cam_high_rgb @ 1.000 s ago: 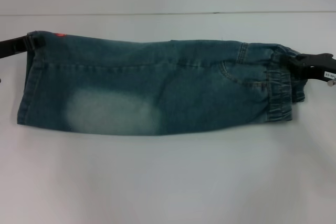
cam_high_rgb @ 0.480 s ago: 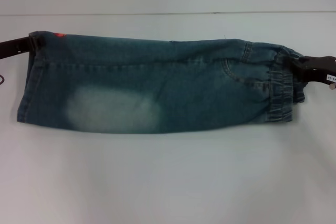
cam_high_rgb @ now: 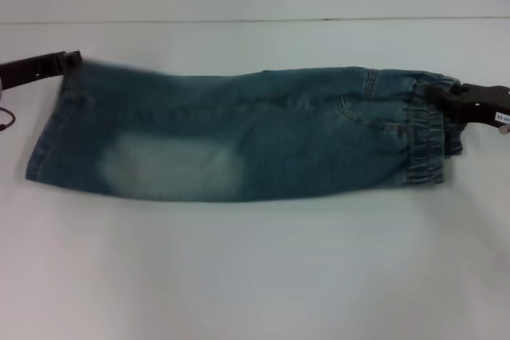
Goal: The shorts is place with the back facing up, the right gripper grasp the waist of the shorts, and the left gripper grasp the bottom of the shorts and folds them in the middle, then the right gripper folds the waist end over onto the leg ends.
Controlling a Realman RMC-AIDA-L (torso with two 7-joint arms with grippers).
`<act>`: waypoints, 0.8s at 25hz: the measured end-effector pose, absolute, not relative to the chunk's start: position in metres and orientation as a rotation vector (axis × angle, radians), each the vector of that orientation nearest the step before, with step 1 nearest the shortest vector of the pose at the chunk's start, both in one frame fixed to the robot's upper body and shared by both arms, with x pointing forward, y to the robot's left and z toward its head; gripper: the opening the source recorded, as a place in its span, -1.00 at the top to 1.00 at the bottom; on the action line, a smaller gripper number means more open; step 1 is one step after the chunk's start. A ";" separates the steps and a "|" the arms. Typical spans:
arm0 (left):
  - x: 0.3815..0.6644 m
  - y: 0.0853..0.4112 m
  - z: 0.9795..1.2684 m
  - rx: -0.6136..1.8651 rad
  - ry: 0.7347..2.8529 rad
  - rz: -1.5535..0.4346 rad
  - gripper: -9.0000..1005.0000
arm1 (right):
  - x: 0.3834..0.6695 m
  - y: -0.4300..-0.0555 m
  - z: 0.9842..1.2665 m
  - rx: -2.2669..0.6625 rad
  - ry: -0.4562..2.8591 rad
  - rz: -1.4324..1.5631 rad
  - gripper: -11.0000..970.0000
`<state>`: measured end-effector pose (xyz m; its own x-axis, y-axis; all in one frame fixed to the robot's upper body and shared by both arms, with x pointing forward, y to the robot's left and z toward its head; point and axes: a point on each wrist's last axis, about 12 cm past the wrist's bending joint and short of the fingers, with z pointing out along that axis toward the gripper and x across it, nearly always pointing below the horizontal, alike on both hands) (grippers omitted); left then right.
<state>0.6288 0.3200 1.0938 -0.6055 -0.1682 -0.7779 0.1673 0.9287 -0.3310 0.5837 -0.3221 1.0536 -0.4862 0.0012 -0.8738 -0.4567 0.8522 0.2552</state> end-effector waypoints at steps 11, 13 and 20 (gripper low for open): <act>0.627 0.320 1.091 0.004 2.162 -0.460 0.04 | 0.583 -0.327 1.058 -0.306 2.046 0.627 -0.08; 0.626 0.319 1.091 0.016 2.158 -0.477 -0.14 | 0.585 -0.330 1.064 -0.307 2.057 0.660 -0.38; 0.611 0.316 1.091 0.092 2.077 -0.607 -0.70 | 0.594 -0.344 1.096 -0.284 2.111 0.767 -0.67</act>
<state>0.6106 0.3161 1.0907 -0.5581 -0.1684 -0.8125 0.2956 0.8746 -0.3843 0.5941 -0.3440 1.0956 -0.6132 0.0692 -0.7869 -0.4520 0.7862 0.4214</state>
